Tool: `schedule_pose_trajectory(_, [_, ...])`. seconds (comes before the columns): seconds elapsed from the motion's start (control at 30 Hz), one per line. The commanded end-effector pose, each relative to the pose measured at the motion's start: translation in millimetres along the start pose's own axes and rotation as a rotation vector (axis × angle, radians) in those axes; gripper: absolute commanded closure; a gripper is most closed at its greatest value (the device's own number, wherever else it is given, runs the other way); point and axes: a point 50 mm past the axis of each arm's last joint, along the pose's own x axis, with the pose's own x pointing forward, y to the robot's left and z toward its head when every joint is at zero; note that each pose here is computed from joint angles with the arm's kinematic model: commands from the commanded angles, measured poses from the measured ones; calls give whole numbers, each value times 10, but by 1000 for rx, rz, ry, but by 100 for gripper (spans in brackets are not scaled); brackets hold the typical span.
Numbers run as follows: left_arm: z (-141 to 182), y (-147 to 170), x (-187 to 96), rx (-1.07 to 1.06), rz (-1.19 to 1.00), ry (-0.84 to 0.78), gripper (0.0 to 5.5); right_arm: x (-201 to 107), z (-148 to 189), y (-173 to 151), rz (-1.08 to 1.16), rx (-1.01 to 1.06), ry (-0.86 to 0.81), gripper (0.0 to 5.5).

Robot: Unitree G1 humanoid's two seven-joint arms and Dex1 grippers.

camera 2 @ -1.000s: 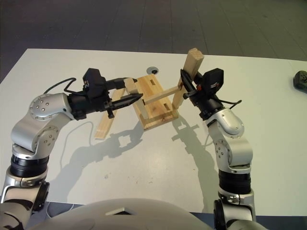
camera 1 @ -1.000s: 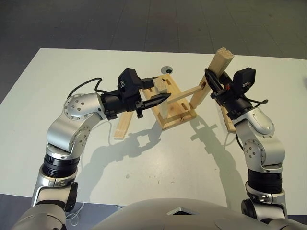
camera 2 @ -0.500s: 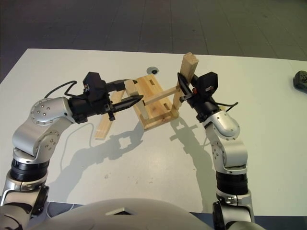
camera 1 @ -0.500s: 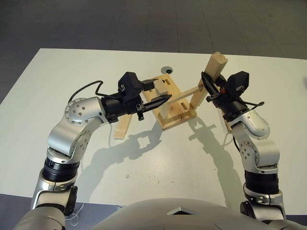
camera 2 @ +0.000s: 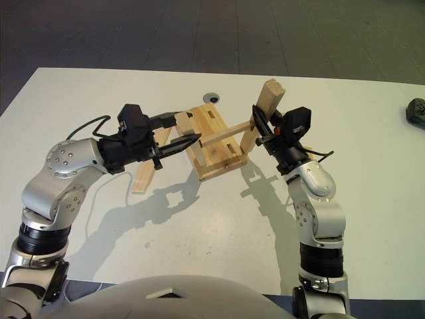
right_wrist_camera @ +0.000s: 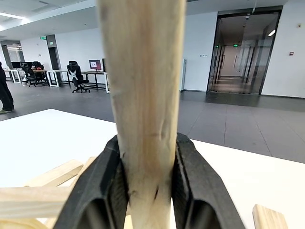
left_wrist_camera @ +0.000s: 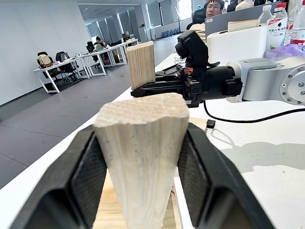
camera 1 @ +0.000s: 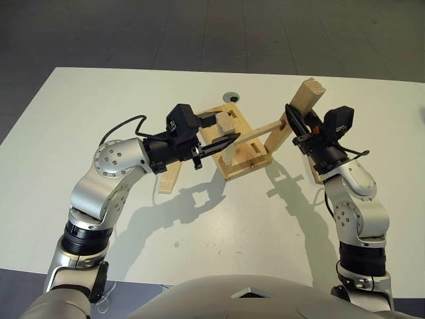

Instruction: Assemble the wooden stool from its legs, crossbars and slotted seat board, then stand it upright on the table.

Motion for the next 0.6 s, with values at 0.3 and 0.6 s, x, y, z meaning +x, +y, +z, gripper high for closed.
schedule_pose_trajectory(0.3, [-294, -70, -28, -69, -3, 132, 347, 130, 112, 169, 84, -36, -46, 448])
schedule_pose_trajectory(0.6, [-323, -91, -29, -76, -3, 137, 347, 122, -28, 219, 123, -77, -38, 448])
